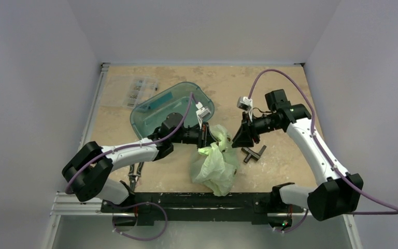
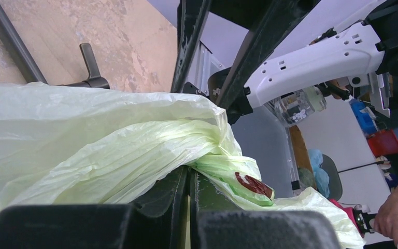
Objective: Place the fake fruits into the plastic bag and tie a complex knot
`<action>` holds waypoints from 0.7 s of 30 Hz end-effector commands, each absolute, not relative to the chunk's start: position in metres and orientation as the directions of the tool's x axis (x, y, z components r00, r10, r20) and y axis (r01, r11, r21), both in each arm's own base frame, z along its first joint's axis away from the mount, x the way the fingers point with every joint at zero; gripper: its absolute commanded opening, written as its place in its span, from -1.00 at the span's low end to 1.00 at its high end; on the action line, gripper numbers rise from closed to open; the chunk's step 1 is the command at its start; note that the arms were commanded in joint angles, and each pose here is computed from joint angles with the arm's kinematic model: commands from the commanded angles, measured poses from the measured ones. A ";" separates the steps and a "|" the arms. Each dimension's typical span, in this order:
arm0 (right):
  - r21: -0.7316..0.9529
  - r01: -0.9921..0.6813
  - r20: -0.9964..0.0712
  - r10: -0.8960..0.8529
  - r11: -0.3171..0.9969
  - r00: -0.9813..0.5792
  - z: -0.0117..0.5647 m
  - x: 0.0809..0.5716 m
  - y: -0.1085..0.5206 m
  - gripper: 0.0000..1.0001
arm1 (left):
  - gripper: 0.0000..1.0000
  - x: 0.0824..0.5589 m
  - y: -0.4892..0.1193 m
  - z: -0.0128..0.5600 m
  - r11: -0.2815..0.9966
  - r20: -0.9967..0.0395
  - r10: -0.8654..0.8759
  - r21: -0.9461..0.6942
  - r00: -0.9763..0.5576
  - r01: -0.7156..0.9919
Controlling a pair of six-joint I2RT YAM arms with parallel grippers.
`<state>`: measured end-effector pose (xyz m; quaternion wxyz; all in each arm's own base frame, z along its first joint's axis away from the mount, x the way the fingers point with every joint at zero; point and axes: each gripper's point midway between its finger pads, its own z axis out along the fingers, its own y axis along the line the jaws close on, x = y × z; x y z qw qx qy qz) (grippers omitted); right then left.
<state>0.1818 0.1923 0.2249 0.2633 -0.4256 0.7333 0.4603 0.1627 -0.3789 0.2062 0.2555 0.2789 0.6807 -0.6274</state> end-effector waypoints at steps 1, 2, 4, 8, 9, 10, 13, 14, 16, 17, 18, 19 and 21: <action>0.421 -0.899 -0.775 -0.465 0.124 -0.428 0.219 0.161 0.182 -0.39 | -1.00 0.164 -0.383 0.232 0.001 -0.754 0.029 -0.657 -0.656 0.754; 0.430 -0.896 -0.780 -0.451 0.116 -0.433 0.220 0.162 0.185 -0.39 | -1.00 0.164 -0.383 0.231 0.001 -0.753 0.031 -0.657 -0.657 0.754; 0.431 -0.895 -0.792 -0.428 0.112 -0.435 0.223 0.166 0.189 -0.40 | -1.00 0.164 -0.383 0.230 0.000 -0.753 0.033 -0.658 -0.658 0.753; 0.449 -0.889 -0.817 -0.360 0.091 -0.450 0.230 0.175 0.204 -0.38 | -1.00 0.165 -0.385 0.231 -0.005 -0.755 0.033 -0.655 -0.655 0.755; 0.441 -0.893 -0.823 -0.356 0.091 -0.442 0.230 0.177 0.209 -0.38 | -1.00 0.165 -0.385 0.232 -0.005 -0.756 0.032 -0.654 -0.654 0.756; 0.426 -0.900 -0.834 -0.346 0.091 -0.429 0.232 0.182 0.214 -0.38 | -1.00 0.165 -0.386 0.232 -0.005 -0.756 0.032 -0.655 -0.654 0.756; 0.422 -0.902 -0.846 -0.318 0.092 -0.428 0.238 0.188 0.231 -0.38 | -1.00 0.164 -0.388 0.231 -0.012 -0.754 0.037 -0.657 -0.656 0.754; 0.419 -0.904 -0.848 -0.318 0.085 -0.423 0.238 0.188 0.237 -0.38 | -1.00 0.164 -0.388 0.231 -0.013 -0.754 0.037 -0.656 -0.655 0.754; 0.406 -0.911 -0.857 -0.316 0.071 -0.407 0.240 0.189 0.248 -0.40 | -1.00 0.164 -0.389 0.233 -0.015 -0.756 0.036 -0.654 -0.653 0.756; 0.397 -0.916 -0.868 -0.296 0.065 -0.398 0.244 0.192 0.254 -0.40 | -1.00 0.163 -0.389 0.233 -0.019 -0.757 0.038 -0.653 -0.652 0.757; 0.396 -0.916 -0.875 -0.274 0.066 -0.398 0.249 0.196 0.258 -0.39 | -1.00 0.163 -0.390 0.233 -0.021 -0.758 0.039 -0.652 -0.651 0.758; 0.400 -0.914 -0.878 -0.257 0.067 -0.403 0.254 0.198 0.260 -0.36 | -1.00 0.163 -0.390 0.233 -0.021 -0.759 0.040 -0.650 -0.649 0.759; 0.403 -0.913 -0.882 -0.241 0.059 -0.405 0.261 0.199 0.265 -0.29 | -1.00 0.162 -0.390 0.231 -0.021 -0.763 0.046 -0.646 -0.645 0.763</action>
